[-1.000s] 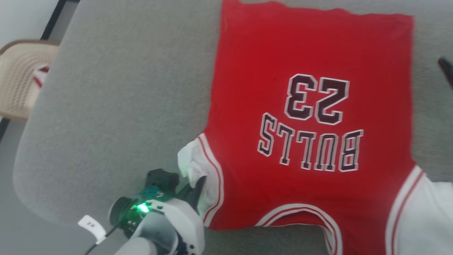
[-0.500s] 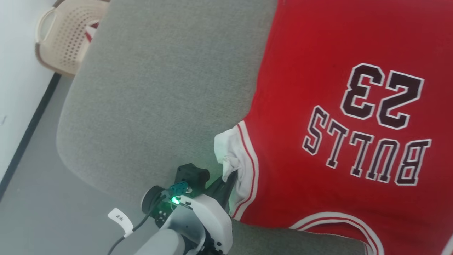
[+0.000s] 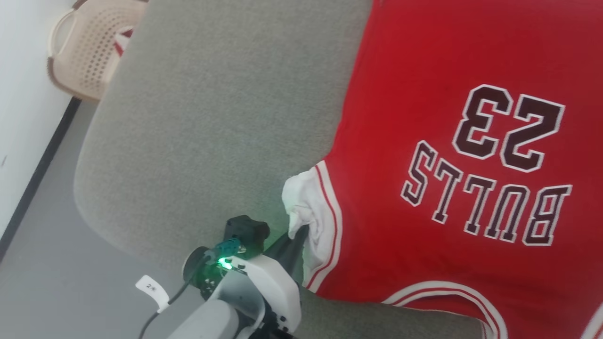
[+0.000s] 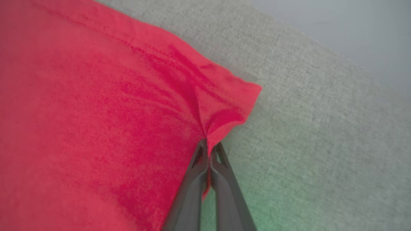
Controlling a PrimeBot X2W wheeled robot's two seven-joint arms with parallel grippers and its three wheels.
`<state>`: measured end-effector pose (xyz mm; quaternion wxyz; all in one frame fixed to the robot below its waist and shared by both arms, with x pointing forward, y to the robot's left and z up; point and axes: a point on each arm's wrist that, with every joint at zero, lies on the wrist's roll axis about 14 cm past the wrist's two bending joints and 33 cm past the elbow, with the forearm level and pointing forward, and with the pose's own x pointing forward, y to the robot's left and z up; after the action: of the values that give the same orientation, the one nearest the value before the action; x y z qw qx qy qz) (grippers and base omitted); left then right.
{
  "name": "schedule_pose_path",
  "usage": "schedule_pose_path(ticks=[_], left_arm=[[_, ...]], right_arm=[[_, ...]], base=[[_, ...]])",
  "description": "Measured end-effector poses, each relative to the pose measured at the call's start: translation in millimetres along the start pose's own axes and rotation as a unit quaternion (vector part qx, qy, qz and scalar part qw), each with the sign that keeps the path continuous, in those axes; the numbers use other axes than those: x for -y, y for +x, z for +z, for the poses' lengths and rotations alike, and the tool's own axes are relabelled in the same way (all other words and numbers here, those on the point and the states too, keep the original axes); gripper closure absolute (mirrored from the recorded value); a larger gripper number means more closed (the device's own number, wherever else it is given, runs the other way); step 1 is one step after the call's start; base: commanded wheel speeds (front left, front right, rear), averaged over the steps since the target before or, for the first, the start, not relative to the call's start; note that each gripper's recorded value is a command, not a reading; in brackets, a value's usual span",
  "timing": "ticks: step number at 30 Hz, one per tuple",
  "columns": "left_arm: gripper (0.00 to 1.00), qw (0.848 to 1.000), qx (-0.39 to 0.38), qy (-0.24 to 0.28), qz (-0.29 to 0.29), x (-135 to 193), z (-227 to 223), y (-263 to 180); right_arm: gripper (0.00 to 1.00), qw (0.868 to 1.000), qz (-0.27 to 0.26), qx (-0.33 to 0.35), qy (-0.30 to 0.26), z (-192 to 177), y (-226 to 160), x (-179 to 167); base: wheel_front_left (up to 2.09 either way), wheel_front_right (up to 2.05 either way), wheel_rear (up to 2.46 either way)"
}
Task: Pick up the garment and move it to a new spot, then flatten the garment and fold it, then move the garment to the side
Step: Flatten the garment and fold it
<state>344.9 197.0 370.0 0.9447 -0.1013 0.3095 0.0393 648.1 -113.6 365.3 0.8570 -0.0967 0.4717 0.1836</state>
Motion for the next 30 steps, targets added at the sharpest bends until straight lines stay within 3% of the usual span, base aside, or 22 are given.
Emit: schedule_pose_path(ticks=[6, 18, 24, 30], left_arm=[[1.00, 1.000, 0.003, 0.006, -0.006, -5, 3, 2], [1.00, 0.998, 0.012, 0.040, -0.037, -2, 19, 5], [1.00, 0.997, 0.024, 0.052, -0.054, 7, 32, 3], [1.00, 0.996, 0.028, 0.053, -0.069, 17, 37, 3]], right_arm=[[1.00, 0.999, 0.012, 0.032, -0.021, -23, -27, 2], [1.00, 0.997, 0.061, 0.040, -0.015, -118, -101, -6], [1.00, 0.997, 0.078, 0.015, 0.013, -180, -136, -15], [1.00, 0.994, 0.075, 0.000, 0.079, -240, -159, -21]], base=[[0.00, 0.00, 0.00], [0.00, 0.00, 0.00], [0.00, 0.00, 0.00], [0.00, 0.00, 0.00]])
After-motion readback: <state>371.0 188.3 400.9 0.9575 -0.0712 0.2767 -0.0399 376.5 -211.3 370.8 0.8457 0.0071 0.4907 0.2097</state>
